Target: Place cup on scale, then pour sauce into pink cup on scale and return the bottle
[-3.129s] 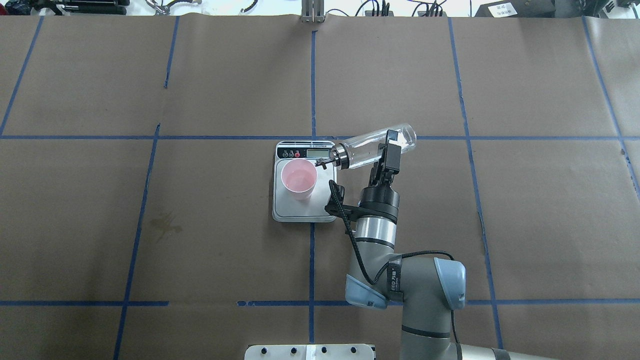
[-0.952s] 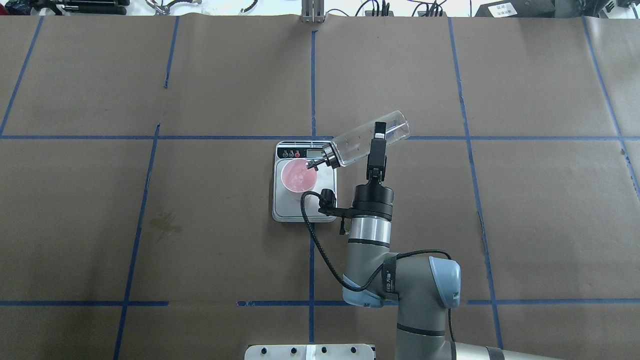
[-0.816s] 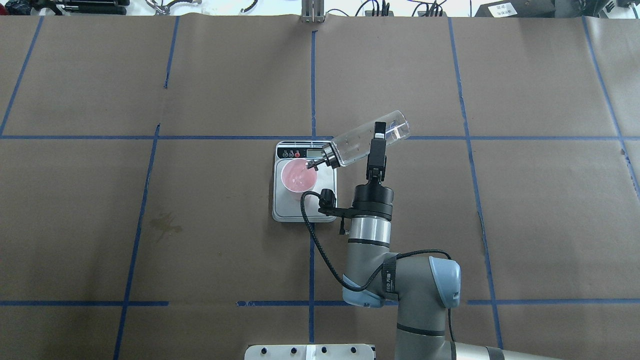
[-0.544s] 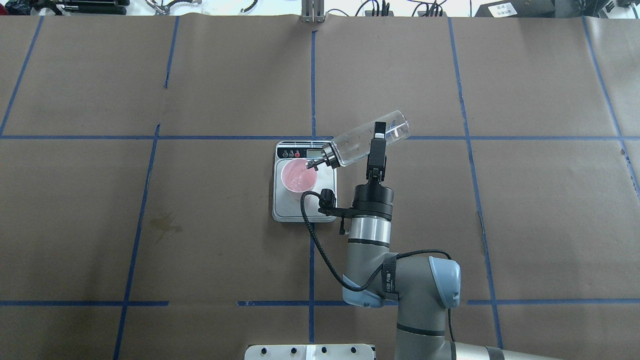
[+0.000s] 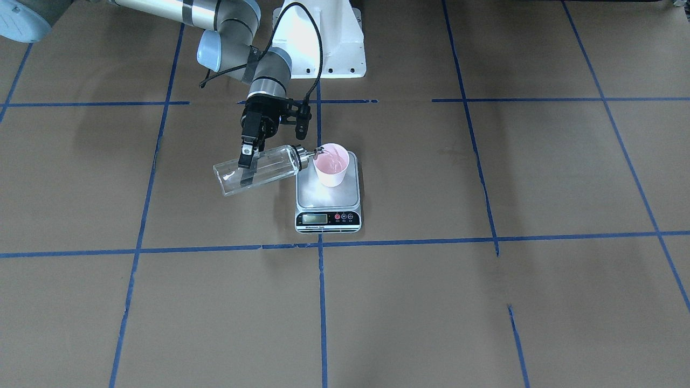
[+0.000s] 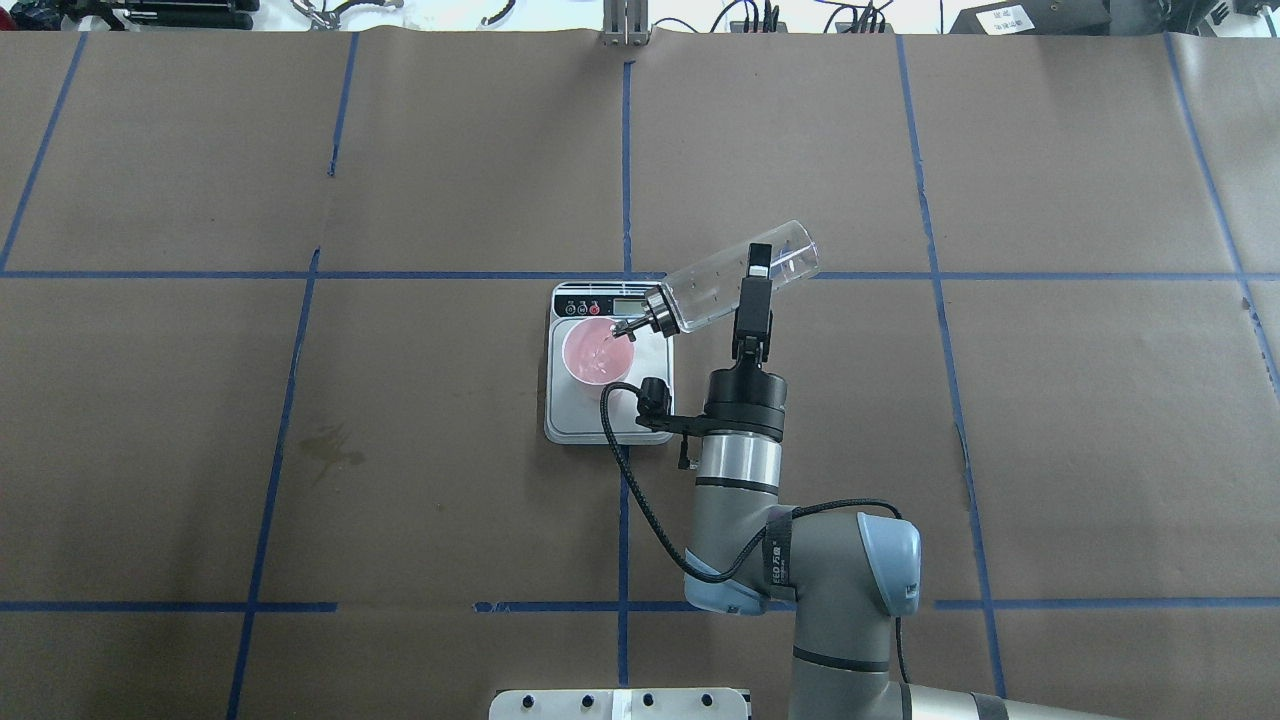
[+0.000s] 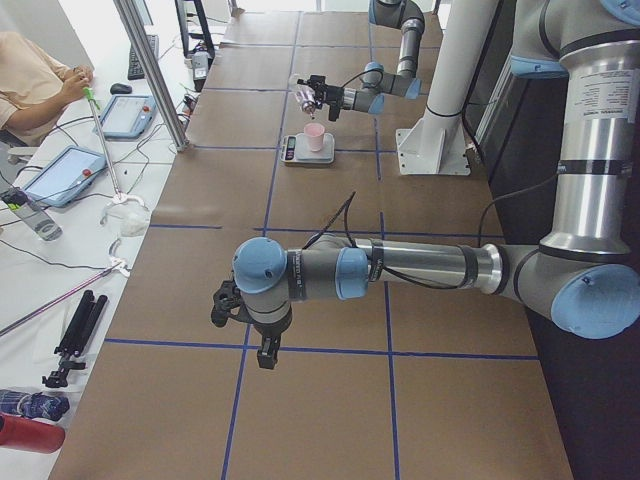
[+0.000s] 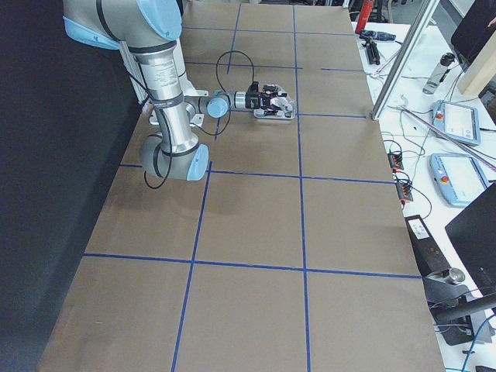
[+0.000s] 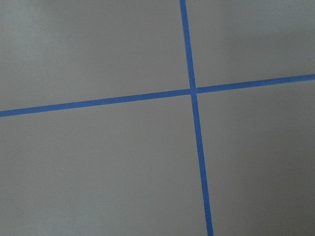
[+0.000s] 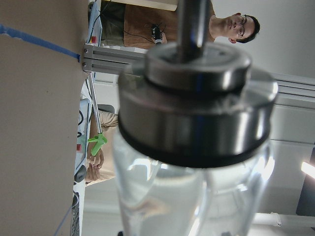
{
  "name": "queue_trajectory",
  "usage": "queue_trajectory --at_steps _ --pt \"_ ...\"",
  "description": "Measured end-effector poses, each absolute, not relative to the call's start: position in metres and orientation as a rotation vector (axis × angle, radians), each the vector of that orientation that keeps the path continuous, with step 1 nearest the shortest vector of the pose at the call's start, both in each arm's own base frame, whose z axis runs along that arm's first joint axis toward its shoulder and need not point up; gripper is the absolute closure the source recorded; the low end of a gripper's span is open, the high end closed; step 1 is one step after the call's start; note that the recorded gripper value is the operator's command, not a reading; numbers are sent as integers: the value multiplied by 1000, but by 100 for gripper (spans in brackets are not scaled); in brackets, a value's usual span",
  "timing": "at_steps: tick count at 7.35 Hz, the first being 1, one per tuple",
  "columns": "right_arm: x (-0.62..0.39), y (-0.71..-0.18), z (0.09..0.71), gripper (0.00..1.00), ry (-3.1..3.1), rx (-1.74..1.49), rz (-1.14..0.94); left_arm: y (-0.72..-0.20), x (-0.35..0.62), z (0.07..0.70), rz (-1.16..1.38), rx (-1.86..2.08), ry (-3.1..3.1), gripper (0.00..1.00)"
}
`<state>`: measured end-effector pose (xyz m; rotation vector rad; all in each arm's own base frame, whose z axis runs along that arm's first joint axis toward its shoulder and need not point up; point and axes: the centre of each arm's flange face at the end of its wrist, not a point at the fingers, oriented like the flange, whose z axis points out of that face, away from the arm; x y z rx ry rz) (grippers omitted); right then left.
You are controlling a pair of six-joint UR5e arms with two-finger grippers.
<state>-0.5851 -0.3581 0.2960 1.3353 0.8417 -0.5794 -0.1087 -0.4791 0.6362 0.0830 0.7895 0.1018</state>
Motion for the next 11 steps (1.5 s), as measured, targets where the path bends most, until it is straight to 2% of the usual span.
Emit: queue_trajectory --at_steps 8,11 --pt "-584 -359 292 100 824 1341 -562 -479 -109 635 103 87 789 0" --pt "-576 -358 280 100 597 1375 -426 -479 -109 634 104 89 789 0"
